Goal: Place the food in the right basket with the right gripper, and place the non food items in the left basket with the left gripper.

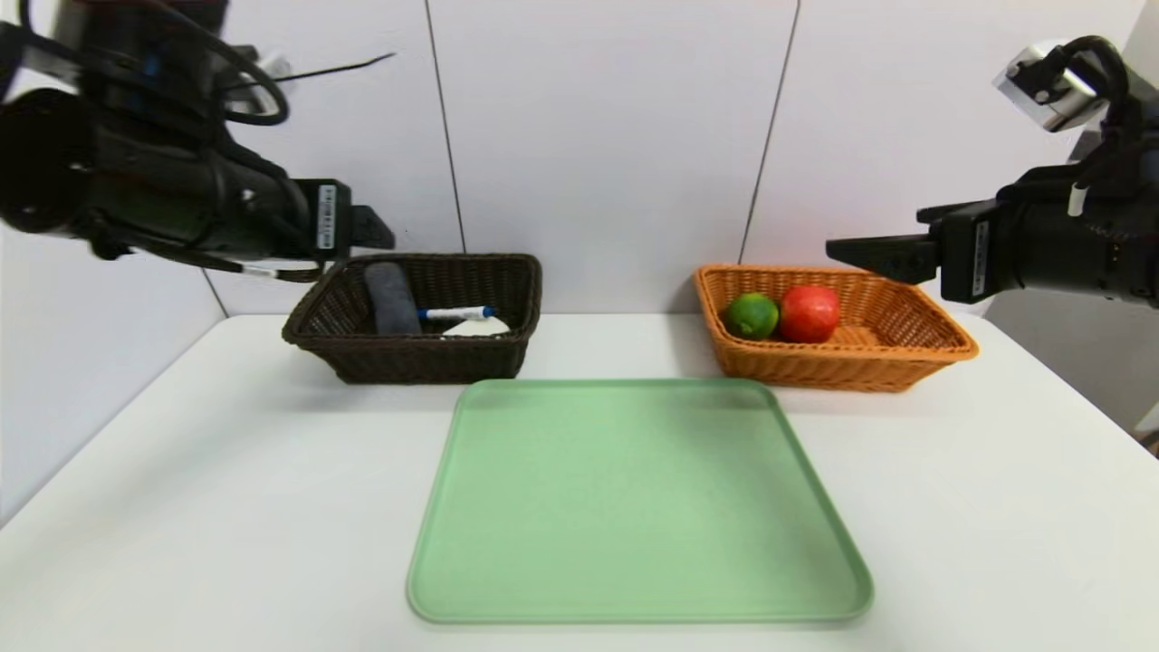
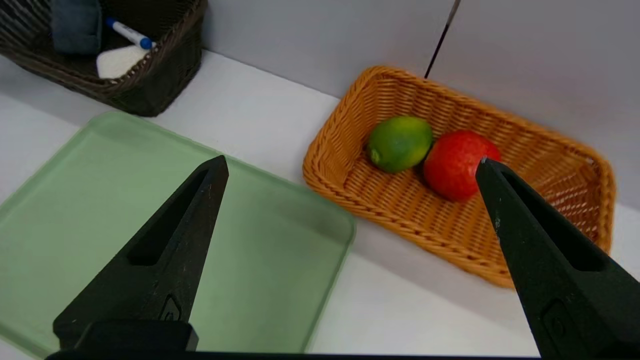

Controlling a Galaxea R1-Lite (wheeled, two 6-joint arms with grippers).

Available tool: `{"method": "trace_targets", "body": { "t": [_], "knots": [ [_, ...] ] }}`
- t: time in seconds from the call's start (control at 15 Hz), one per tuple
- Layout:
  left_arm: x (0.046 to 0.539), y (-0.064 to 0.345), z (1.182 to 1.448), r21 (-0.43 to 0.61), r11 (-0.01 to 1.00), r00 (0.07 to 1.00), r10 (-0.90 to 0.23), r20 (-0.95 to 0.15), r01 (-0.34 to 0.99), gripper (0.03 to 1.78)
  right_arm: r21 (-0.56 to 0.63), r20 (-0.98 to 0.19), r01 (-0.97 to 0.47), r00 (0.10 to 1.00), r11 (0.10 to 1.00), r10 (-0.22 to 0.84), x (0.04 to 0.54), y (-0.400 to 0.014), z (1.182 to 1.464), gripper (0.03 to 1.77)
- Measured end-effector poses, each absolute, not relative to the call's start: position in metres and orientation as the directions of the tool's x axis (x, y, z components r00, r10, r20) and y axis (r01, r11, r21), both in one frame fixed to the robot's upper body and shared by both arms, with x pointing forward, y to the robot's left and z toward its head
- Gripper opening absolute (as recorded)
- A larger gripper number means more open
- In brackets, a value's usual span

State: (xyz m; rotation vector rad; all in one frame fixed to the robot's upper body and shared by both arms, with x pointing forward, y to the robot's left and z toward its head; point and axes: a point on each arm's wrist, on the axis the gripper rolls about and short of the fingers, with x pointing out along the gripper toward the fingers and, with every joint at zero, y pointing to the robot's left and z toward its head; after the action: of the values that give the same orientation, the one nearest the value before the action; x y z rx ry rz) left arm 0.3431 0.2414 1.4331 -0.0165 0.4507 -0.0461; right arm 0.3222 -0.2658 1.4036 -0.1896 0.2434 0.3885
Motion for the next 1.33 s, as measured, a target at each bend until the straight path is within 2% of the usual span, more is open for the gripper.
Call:
{"method": "trace_targets", "body": {
  "t": [0.13, 0.33, 0.47, 0.6, 0.8, 1.0, 1.33],
  "knots": [
    [0.312, 0.269, 1.446, -0.006, 0.998, 0.927, 0.051, -0.371, -0.057, 1.62, -0.202, -0.269, -0.339, 0.921, 0.919, 0.281, 0.320, -0.267, 1.404, 1.71],
    [0.262, 0.315, 1.462, -0.030, 0.972, 0.937, 0.214, -0.277, -0.232, 1.65, -0.194, -0.255, -0.209, 0.954, 0.958, 0.157, 0.304, -0.281, 1.403, 1.71],
    [0.220, 0.332, 1.462, -0.049, 0.952, 0.932, 0.285, -0.224, -0.303, 1.66, -0.187, -0.234, -0.146, 0.967, 0.972, 0.100, 0.284, -0.297, 1.402, 1.71],
    [0.177, 0.338, 1.452, -0.063, 0.941, 0.931, 0.317, -0.183, -0.333, 1.67, -0.181, -0.214, -0.085, 0.976, 0.980, 0.046, 0.259, -0.312, 1.397, 1.71],
    [0.110, 0.341, 1.418, -0.085, 0.936, 0.936, 0.331, -0.117, -0.342, 1.67, -0.175, -0.154, 0.006, 0.987, 0.985, -0.034, 0.209, -0.329, 1.389, 1.71],
    [0.056, 0.341, 1.368, -0.071, 0.948, 0.950, 0.308, -0.057, -0.312, 1.68, -0.174, -0.063, 0.090, 0.993, 0.981, -0.103, 0.152, -0.337, 1.372, 1.71],
    [0.017, 0.340, 1.284, 0.039, 0.971, 0.972, 0.235, 0.024, -0.236, 1.69, -0.156, 0.100, 0.166, 0.983, 0.974, -0.152, 0.074, -0.341, 1.330, 1.71]
  ]
}}
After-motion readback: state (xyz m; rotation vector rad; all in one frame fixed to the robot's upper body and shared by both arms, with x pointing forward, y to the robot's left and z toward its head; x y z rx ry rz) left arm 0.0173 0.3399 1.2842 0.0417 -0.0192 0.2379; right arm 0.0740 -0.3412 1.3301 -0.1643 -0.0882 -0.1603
